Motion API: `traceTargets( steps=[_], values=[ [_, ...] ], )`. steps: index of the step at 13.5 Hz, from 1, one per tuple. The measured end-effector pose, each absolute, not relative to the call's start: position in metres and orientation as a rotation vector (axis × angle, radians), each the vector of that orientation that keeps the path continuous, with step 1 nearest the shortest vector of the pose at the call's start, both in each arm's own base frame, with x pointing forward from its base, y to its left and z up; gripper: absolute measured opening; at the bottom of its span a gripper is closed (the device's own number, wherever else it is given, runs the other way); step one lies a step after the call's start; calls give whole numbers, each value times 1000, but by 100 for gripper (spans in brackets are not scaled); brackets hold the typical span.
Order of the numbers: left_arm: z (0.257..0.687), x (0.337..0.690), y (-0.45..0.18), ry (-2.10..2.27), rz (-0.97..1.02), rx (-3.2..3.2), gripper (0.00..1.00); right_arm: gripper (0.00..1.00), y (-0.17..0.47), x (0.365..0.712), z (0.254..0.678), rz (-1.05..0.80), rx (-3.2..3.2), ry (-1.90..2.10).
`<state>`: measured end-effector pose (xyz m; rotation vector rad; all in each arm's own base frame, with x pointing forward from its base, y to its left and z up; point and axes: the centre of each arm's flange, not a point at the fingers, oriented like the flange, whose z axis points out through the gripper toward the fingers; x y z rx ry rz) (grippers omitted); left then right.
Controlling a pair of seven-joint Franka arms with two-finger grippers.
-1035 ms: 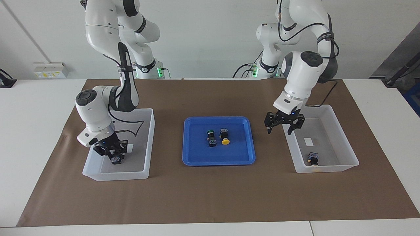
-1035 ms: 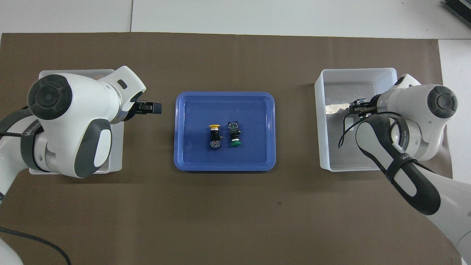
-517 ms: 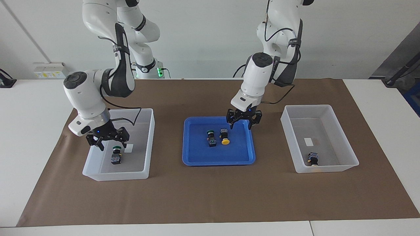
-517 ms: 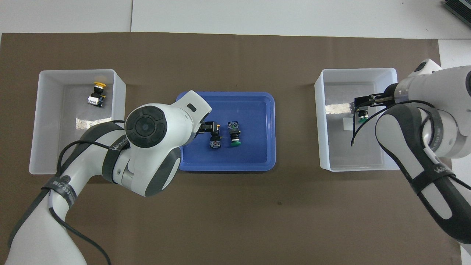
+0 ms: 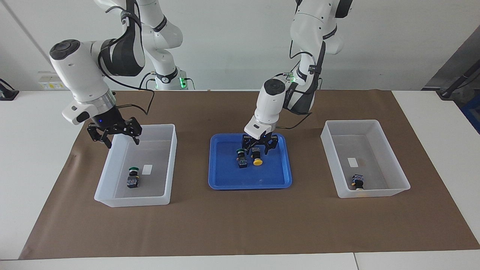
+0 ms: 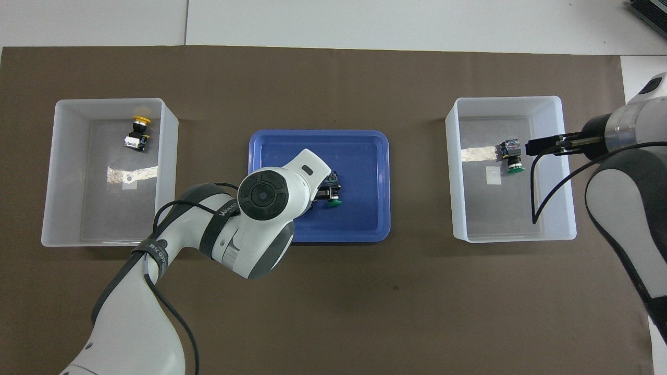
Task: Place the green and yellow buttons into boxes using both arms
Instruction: 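Grasp the second yellow button with the left gripper while the right gripper withdraws, then carry the yellow button with the left gripper while the right gripper grasps green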
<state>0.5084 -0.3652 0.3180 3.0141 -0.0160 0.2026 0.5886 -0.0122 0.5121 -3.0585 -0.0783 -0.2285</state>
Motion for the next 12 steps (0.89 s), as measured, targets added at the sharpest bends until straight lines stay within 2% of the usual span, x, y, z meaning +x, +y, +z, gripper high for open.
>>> traceTargets(
  steps=[1,3,4,5,6,9,12],
  values=[
    [316,507,-365,-16,200,3016,75,100,-1,587,522,-212,-3054,-45],
    [312,505,-364,-17,209,3010,54,100,33,585,530,-202,-3046,10],
    [309,503,-364,-13,213,3008,54,100,54,584,529,-196,-3043,20],
    [307,502,-363,-11,215,3007,45,100,72,583,528,-187,-3041,19],
    [308,502,-363,-9,221,3004,42,100,89,581,525,-177,-3039,12],
    [319,507,-358,13,251,2992,42,100,141,579,507,-153,-3035,22],
    [373,526,-325,91,333,2959,42,100,210,583,465,-184,-3022,56]
  ],
)
